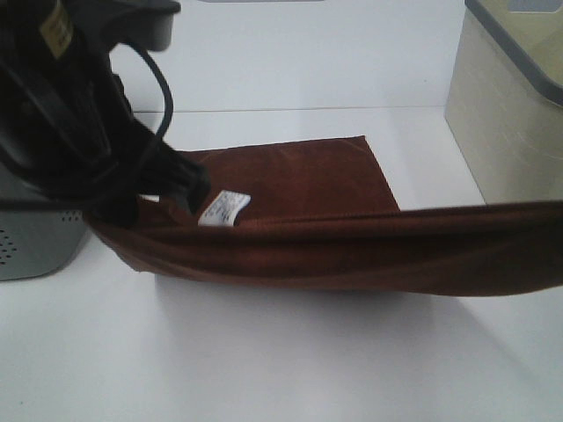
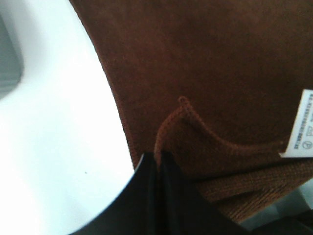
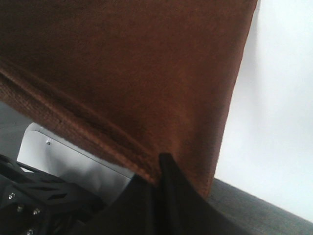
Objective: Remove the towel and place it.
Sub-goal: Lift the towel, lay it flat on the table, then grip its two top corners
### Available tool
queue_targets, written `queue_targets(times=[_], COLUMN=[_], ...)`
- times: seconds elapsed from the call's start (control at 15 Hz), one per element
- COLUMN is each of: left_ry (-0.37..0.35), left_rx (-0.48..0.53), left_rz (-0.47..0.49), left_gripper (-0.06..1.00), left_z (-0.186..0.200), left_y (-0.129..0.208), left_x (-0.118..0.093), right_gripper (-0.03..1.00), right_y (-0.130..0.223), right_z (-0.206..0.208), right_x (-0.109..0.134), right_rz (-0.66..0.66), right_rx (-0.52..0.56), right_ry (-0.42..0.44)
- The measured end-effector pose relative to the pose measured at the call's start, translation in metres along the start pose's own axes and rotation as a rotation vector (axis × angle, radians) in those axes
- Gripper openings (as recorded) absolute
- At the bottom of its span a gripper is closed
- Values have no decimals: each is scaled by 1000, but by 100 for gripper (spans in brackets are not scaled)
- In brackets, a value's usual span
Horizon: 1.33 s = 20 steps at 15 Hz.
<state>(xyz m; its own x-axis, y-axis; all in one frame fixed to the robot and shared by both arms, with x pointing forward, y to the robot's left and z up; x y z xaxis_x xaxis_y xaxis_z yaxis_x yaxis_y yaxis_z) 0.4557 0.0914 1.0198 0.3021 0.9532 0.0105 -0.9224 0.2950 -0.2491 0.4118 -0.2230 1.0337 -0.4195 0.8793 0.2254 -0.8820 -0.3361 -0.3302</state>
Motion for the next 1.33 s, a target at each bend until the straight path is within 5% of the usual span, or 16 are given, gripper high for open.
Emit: queue_targets(times=[0.6, 1.07, 1.2, 1.33], left_ry=[31, 39, 34, 43], left_rx=[262, 295, 333, 353], left_rz=[-67, -77, -81, -89], left_gripper=[0, 2, 24, 61], left_z=[-38, -39, -38, -37], left_y=[85, 96, 102, 105], left_x=[-34, -37, -36, -37], right_gripper=[0, 2, 18, 46], right_y=[80, 87, 87, 87], right_z=[-37, -43, -43, -43], right_x=[11, 12, 11, 11], right_rz=[-106, -122, -118, -120], right_rx=[114, 139, 141, 141], right_ry=[-77, -94, -86, -86])
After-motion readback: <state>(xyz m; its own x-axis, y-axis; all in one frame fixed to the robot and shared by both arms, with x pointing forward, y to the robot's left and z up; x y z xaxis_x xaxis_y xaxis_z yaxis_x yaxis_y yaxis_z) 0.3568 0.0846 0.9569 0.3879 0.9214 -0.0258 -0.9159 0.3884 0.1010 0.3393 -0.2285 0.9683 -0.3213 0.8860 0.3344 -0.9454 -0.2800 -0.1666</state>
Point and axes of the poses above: a point on each arm's last joint axis where the gripper is mounted, z pointing back along that axis away from the gripper, x along the wrist's bending axis when the last joint is at zero, y = z × x, the point moved 5 cm from there along -z, pointing out along that axis toward the gripper, and after that the axes turned 4 degrees about z, right-handed, at the moved point
